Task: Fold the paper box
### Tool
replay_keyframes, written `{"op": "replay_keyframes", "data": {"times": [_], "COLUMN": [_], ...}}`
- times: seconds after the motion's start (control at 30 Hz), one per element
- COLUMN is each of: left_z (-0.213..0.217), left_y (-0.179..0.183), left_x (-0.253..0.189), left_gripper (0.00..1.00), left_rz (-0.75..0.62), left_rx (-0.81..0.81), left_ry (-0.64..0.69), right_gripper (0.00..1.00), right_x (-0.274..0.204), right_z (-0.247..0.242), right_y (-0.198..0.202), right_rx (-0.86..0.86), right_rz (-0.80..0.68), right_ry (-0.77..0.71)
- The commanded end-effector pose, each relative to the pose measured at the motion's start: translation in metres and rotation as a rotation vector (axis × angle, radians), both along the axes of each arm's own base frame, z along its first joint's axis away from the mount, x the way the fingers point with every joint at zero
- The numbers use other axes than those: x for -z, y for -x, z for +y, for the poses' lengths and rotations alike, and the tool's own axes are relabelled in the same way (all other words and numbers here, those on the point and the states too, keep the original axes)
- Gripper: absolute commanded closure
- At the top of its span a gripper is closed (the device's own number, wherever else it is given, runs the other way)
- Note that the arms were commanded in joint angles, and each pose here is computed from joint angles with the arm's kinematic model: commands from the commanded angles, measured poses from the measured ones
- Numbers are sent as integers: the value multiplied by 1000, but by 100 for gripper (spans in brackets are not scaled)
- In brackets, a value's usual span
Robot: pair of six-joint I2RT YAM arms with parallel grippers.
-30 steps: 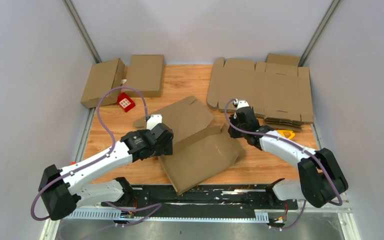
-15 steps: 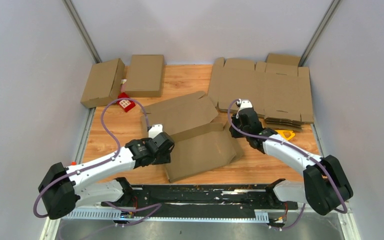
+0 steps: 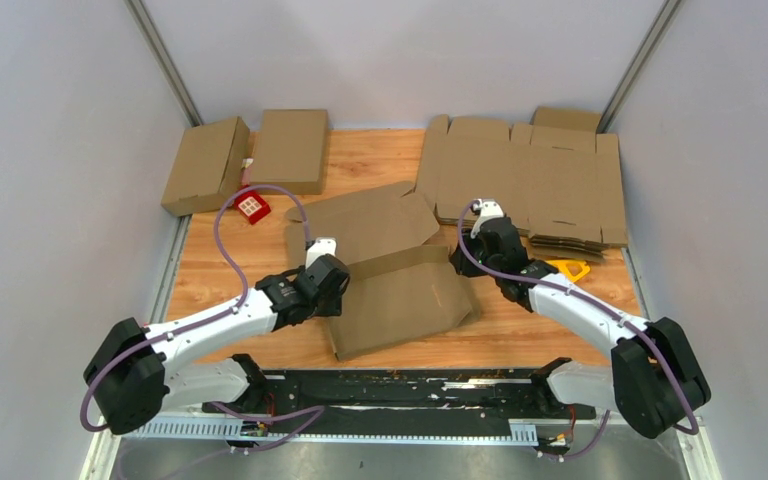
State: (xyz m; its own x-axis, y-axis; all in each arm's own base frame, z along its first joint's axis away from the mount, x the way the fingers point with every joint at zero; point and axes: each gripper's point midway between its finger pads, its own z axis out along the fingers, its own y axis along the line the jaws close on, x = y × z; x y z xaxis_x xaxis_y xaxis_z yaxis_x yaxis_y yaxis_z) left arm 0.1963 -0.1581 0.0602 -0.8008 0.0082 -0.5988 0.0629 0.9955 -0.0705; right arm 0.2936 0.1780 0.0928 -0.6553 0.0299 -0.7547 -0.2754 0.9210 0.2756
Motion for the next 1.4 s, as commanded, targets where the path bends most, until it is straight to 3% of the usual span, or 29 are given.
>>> {"op": "replay_keyframes", "data": {"times": [0.0,0.17,0.33,0.5,0.6,0.67,0.73,0.87,0.97,1.07,1.23,1.37], "left_z": [-2,-1,2,2,2,1,1,3,4,6,8,7], "left_y": [-11,-10,-9,-11,-11,-11,-10,-10,-10,-11,-11,-12], "left_x": [-6,-2,2,5,5,3,2,-1,-2,-3,-1,2], "left_gripper": [48,43,41,45,48,50,50,48,48,48,50,66], "left_rz": [-68,-84,-82,-86,-83,-83,-84,-104,-127,-143,-138,-139], "left_rx": [46,127,141,159,164,170,173,177,179,180,196,198], "left_ry": [-3,-28,-52,-65,-79,-72,-67,-66,-55,-53,-77,-83], "right_gripper": [66,53,52,61,73,75,65,29,25,35,62,94], "right_x": [-12,5,19,27,24,18,14,18,24,27,24,13], "right_z": [0,-15,-25,-32,-34,-35,-36,-47,-53,-46,-32,-32], "right_y": [-6,3,17,28,31,32,33,37,40,47,57,56], "right_rx": [20,68,91,108,113,115,118,160,188,156,91,83], "right_rz": [-38,20,72,119,115,106,105,125,143,166,185,169], "right_ry": [-8,71,99,121,118,111,113,150,167,133,62,60]}}
